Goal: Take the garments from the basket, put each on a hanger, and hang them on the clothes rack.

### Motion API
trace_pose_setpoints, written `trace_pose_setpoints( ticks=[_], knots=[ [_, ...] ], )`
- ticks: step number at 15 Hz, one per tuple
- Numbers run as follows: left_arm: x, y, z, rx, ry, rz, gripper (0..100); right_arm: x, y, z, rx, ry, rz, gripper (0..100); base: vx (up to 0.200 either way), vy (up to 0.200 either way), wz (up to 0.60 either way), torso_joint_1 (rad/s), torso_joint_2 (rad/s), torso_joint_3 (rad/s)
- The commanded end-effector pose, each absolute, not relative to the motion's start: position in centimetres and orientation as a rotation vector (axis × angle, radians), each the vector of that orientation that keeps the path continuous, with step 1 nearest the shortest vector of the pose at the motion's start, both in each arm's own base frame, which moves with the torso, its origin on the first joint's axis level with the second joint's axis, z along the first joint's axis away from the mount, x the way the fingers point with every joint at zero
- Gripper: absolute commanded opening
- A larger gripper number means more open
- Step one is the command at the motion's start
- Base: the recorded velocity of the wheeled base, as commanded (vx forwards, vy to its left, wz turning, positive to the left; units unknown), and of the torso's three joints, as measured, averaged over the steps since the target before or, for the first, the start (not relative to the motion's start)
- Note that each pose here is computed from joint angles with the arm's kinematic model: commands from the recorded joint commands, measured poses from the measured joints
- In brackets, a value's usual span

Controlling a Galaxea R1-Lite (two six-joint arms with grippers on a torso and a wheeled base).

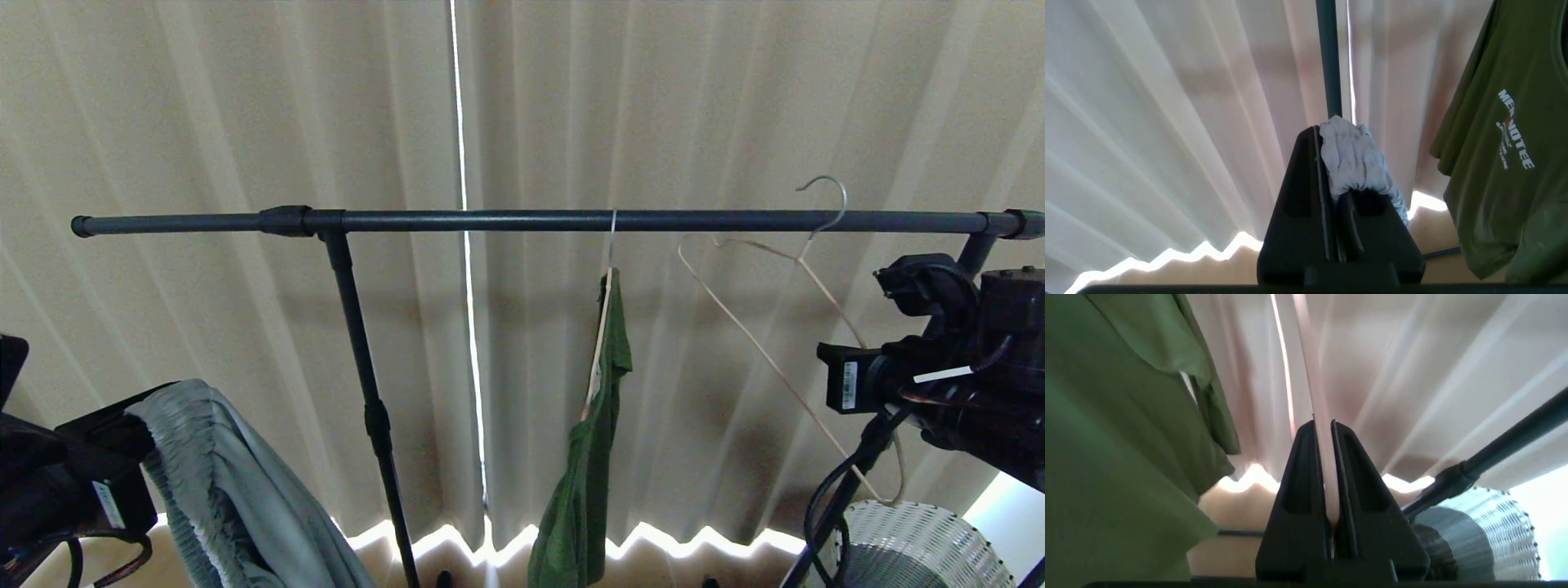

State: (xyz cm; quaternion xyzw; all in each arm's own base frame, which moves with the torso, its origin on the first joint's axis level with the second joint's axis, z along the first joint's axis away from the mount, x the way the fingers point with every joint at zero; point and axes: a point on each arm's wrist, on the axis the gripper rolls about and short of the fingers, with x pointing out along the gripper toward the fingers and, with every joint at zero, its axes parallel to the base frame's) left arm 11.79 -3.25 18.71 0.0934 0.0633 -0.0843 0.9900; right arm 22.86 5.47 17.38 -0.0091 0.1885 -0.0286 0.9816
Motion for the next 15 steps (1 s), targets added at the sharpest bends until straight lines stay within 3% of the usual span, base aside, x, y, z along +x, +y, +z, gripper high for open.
trace_pose_setpoints(
  ticks=[1, 6, 15],
  knots=[
    [11.8, -3.2, 18.7, 0.190, 0.128, -0.169, 0, 22.0, 5.2, 18.2, -0.009, 0.345, -0.056, 0, 0.000, 0.000, 0.00, 0.000, 0.00, 0.000],
    [11.6, -3.1, 18.1, 0.253, 0.140, -0.170, 0, 19.9, 4.9, 18.2, -0.003, 0.330, -0.038, 0, 0.000, 0.000, 0.00, 0.000, 0.00, 0.000],
    [11.4, -3.1, 18.1, 0.266, 0.136, -0.172, 0, 19.8, 4.9, 18.5, 0.001, 0.309, -0.040, 0, -0.200, 0.000, 0.00, 0.002, 0.00, 0.004]
  ],
)
